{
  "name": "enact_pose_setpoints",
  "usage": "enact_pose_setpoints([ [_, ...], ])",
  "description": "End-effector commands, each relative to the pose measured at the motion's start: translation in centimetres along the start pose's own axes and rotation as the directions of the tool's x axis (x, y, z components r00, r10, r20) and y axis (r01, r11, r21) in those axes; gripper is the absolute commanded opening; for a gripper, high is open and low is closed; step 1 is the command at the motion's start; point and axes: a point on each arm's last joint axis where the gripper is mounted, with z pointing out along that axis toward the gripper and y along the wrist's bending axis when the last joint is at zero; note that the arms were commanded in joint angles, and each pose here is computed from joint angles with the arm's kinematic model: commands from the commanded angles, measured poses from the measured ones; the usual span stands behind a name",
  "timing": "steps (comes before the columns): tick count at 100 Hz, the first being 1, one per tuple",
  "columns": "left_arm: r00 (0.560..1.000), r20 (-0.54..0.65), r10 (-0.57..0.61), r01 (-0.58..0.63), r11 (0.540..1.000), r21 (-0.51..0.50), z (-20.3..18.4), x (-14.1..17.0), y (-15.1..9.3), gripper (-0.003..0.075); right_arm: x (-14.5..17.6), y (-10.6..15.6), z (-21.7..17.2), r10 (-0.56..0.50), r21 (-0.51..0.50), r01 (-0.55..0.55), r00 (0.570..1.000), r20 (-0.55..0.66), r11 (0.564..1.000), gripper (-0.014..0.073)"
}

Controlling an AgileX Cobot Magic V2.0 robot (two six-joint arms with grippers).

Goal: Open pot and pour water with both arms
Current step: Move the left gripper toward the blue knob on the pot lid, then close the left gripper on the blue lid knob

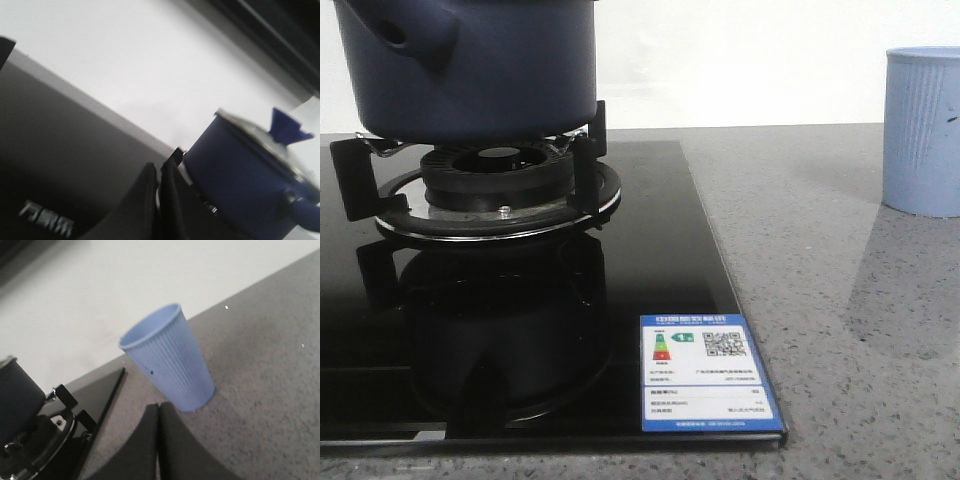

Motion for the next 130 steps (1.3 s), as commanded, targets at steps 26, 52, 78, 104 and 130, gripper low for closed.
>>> enact_pose_setpoints([
  [26, 0.951, 0.026, 0.309, -0.311, 0.946, 0.093, -0.2, -6.7, -5.8, -0.0016, -4.6, 3.1, 0.2, -0.301, -0.006, 0.303, 0.942, -0.146, 0.953, -0.0060],
  [52, 0.855, -0.157, 0.495, -0.476, 0.868, 0.143, 1.9, -9.6, -8.9, -0.0016, -7.2, 4.9, 1.9, -0.451, -0.068, 0.453, 0.840, -0.300, 0.889, -0.0061],
  [78, 0.827, -0.185, 0.530, -0.485, 0.841, 0.242, 3.7, -10.1, -10.2, -0.0015, -7.9, 5.8, 2.6, -0.392, -0.091, 0.383, 0.868, -0.305, 0.919, -0.0061],
  [104, 0.857, -0.099, 0.505, -0.453, 0.831, 0.322, 4.3, -10.5, -11.2, 0.0001, -7.6, 6.2, 2.5, -0.342, -0.128, 0.317, 0.883, -0.323, 0.940, 0.0055],
  [130, 0.853, -0.137, 0.503, -0.433, 0.830, 0.351, 5.7, -9.7, -11.5, 0.0335, -7.6, 6.3, 2.5, -0.332, -0.131, 0.305, 0.887, -0.323, 0.943, 0.0471],
])
